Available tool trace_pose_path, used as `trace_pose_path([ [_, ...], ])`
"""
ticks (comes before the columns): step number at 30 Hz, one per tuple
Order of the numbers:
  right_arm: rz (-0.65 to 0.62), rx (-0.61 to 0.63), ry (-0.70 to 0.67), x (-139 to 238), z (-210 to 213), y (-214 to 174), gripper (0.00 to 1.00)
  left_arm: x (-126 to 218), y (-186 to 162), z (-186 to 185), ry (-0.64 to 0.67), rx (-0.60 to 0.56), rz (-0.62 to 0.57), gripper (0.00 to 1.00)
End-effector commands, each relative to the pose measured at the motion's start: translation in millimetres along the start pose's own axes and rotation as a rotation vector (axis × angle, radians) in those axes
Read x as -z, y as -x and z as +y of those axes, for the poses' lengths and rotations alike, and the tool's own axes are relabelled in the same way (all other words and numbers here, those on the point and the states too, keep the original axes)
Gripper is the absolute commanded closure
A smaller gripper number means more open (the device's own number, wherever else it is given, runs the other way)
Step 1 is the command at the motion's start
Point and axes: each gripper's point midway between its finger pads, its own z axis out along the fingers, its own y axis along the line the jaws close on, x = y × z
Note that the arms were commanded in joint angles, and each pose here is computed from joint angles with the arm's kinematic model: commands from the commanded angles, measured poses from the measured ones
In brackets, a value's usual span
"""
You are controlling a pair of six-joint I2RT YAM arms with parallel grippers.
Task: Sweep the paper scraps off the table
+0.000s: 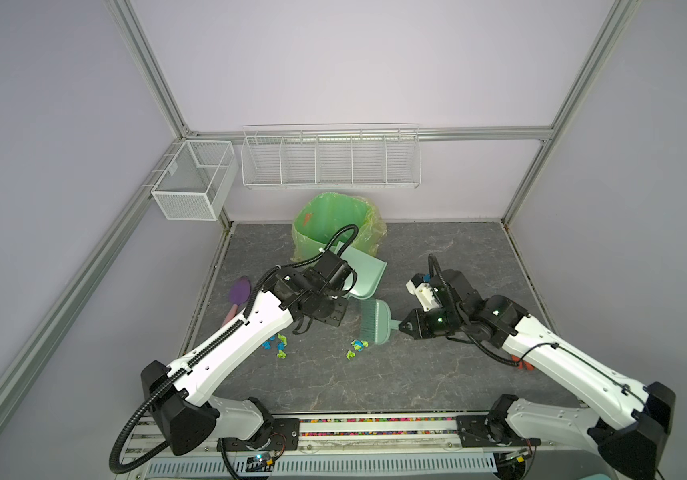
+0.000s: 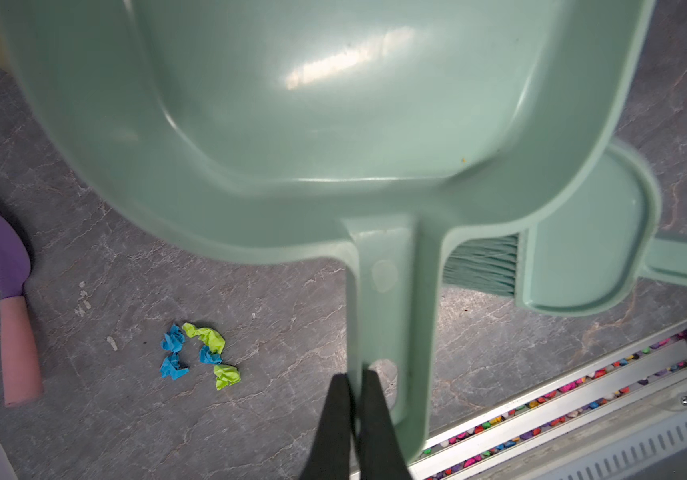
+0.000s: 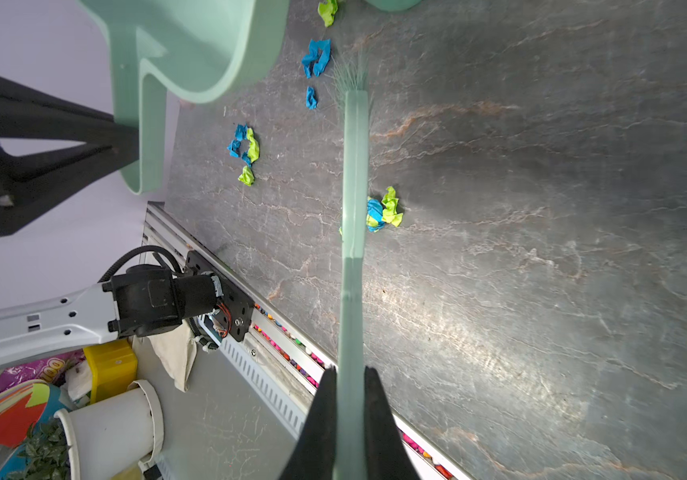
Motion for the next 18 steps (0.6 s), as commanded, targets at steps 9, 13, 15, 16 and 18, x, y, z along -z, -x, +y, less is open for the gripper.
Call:
trace_pose_path([
  [9,0.049,0.018,0.047,-32.5,31.0,-1.8,0.93,-7.2,-11.3,4.4,0.029,0.021,0.044,1.0],
  [13,0.072,0.018,0.045,-40.6,34.4,-5.6,0.93,-6.5,-14.3,6.0,0.032,0.02,0.046,1.0],
  [15,0.08,0.025,0.046,-43.6,37.4,-7.2,0.93,-6.3,-15.9,6.9,0.034,0.021,0.047,1.0],
  [16,0.084,0.028,0.047,-45.0,38.8,-7.6,0.93,-6.0,-16.0,6.8,0.033,0.021,0.044,1.0],
  [18,0.094,0.03,0.053,-48.0,41.7,-9.2,0.93,-6.1,-17.3,6.7,0.03,0.022,0.044,1.0],
])
